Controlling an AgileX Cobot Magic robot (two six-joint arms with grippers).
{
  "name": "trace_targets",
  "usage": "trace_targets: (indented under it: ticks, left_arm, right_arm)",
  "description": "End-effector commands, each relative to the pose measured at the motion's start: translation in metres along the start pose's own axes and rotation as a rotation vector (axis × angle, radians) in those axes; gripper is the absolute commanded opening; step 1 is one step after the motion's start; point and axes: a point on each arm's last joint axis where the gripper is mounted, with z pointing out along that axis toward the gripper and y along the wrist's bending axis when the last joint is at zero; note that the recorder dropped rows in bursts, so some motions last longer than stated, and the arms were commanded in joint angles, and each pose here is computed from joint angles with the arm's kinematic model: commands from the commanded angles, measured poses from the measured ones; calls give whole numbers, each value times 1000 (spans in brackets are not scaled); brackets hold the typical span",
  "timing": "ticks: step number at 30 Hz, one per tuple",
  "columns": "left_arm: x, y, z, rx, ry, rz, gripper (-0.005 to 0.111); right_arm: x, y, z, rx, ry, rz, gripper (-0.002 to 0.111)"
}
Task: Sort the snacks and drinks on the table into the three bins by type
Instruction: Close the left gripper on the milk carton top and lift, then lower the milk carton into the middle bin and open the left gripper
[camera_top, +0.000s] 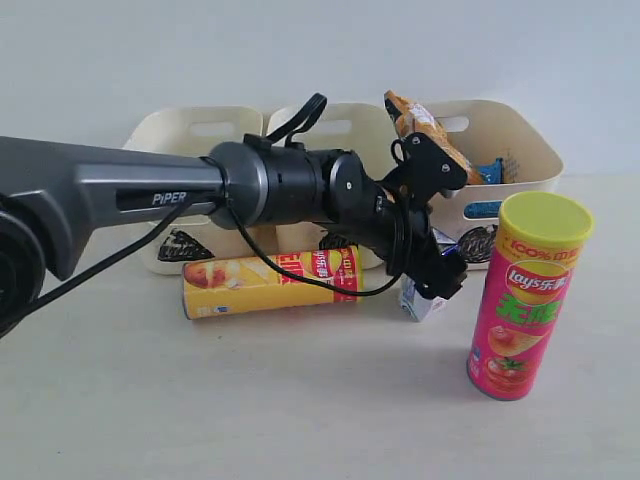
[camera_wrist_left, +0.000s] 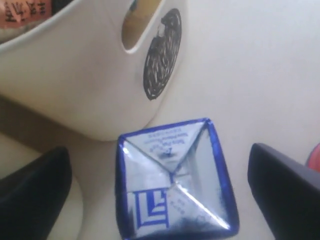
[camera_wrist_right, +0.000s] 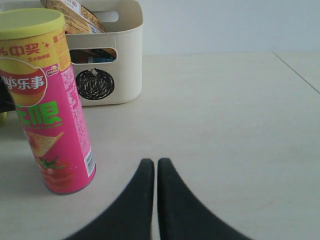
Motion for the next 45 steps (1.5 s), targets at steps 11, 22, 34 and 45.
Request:
trace_targets:
  ticks: [11,22,34,45]
  left_arm:
    - [2,-4,7,-11,-18,-9,65]
    - [10,-6,15,-3,4,-11,53]
    - [5,-7,6,26,24,-27,4]
    - [-46,-3,-73,85,-6,-15,4]
  right_arm:
    - [1,0,0,0,-8,-4,0]
    - [1,0,0,0,-8,-4,0]
    - [1,0,0,0,-8,-4,0]
    - [1,0,0,0,-8,-4,0]
